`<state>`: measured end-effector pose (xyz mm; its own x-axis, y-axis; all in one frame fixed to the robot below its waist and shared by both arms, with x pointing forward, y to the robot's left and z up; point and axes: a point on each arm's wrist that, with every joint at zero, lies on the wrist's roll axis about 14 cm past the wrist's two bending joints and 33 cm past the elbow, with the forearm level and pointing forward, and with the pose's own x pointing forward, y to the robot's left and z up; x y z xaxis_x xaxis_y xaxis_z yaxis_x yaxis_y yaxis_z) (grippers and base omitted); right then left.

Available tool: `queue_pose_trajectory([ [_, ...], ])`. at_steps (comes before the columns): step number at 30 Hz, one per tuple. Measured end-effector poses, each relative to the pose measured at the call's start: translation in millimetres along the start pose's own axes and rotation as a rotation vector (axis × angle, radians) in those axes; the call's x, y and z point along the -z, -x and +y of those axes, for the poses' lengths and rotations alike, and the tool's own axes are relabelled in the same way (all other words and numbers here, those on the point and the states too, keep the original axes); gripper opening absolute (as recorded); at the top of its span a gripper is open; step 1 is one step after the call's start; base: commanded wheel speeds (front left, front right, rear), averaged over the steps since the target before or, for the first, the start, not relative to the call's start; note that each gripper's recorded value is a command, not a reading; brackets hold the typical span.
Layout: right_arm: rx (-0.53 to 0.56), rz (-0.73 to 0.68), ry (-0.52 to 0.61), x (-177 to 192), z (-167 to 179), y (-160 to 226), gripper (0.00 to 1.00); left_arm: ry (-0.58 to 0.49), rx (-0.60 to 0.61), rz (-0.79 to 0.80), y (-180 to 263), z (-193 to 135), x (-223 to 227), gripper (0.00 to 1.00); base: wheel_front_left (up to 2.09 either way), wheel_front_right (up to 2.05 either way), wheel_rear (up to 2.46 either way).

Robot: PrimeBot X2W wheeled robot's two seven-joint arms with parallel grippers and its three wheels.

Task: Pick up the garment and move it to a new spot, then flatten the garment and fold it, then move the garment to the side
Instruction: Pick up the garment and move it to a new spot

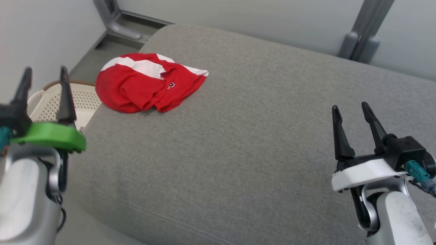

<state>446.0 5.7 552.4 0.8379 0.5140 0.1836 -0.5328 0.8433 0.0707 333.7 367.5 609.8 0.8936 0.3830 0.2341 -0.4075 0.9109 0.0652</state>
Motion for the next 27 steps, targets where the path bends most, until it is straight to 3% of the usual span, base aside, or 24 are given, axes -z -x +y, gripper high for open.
queue_pose_trajectory([
  [5, 0.066, 0.036, 0.037, 8, -30, -2, 1.0, -0.027, 0.082, 0.082, -66, -23, 5, 1.0, 0.0, 0.0, 0.0],
  [10, 0.134, 0.095, 0.065, 26, -59, 3, 1.0, -0.022, 0.116, 0.323, -106, -44, 68, 1.0, 0.0, 0.0, 0.0],
  [16, 0.243, 0.155, 0.075, 51, -103, 17, 1.0, -0.005, 0.205, 0.686, -88, -94, 179, 1.0, 0.0, 0.0, 0.0],
  [26, 0.332, 0.224, 0.068, 81, -136, 38, 1.0, -0.041, 0.232, 0.991, -56, -120, 269, 1.0, 0.0, 0.0, 0.0],
  [27, 0.338, 0.227, 0.068, 82, -138, 40, 1.0, -0.045, 0.23, 0.997, -58, -120, 271, 0.75, 0.0, 0.0, 0.0],
])
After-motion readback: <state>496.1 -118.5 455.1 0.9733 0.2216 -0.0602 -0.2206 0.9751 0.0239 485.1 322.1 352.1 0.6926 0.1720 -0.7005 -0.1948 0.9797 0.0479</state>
